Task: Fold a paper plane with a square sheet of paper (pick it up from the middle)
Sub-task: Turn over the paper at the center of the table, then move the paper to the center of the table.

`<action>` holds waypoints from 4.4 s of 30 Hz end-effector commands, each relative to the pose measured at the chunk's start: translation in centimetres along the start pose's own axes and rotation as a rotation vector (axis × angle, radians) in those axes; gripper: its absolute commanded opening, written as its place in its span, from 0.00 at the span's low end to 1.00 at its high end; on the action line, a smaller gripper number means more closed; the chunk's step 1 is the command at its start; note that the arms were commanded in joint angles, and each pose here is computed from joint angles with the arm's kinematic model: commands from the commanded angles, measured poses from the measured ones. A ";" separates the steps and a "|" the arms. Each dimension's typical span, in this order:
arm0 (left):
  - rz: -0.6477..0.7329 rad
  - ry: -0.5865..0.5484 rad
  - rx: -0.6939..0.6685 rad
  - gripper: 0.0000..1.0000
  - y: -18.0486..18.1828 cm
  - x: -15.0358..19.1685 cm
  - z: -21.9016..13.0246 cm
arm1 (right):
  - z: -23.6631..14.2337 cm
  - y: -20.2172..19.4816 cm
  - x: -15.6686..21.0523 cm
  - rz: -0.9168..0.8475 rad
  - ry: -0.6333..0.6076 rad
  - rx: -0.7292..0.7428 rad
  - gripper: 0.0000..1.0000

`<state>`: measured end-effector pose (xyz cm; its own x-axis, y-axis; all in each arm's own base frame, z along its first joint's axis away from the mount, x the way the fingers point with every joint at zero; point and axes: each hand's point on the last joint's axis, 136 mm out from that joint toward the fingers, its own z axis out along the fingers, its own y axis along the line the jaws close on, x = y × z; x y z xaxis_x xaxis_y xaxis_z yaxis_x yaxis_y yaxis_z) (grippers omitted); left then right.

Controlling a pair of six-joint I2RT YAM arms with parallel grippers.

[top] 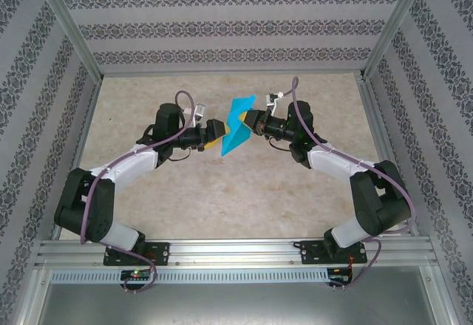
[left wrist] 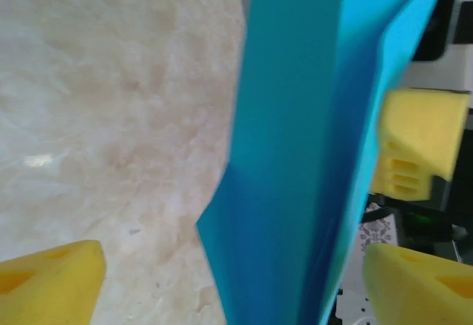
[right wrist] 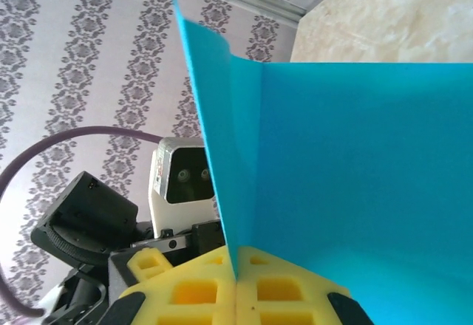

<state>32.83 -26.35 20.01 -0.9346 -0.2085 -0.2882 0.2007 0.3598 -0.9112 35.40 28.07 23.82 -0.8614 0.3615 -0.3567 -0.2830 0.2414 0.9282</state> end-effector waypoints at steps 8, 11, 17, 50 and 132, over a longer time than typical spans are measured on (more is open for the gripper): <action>0.046 -0.015 0.237 0.72 -6.0 -0.4 -0.7 | -0.2 3.0 -0.3 -0.007 0.013 -0.105 0.04; 0.046 -0.006 0.241 0.72 -6.2 -0.2 -0.7 | -0.2 3.0 -0.3 -0.004 0.009 -0.108 0.04; 0.047 -0.007 0.241 0.68 -6.4 -0.3 -0.6 | 0.1 2.7 -0.4 0.006 0.013 -0.108 0.05; 0.239 -0.034 -0.429 0.04 1.9 -1.0 -3.0 | -7.5 -5.8 -1.8 -0.077 -0.127 0.520 0.73; -0.146 -0.205 -0.974 0.86 14.5 -4.3 -12.8 | 7.0 -18.9 15.3 -0.206 0.716 0.810 0.36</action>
<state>35.46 -9.20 11.35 -0.8513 -0.4387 -0.2878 -0.3423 0.8801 -0.3290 32.79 38.05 1.99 -0.9687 -0.1541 -0.1945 -0.2304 0.8495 0.4746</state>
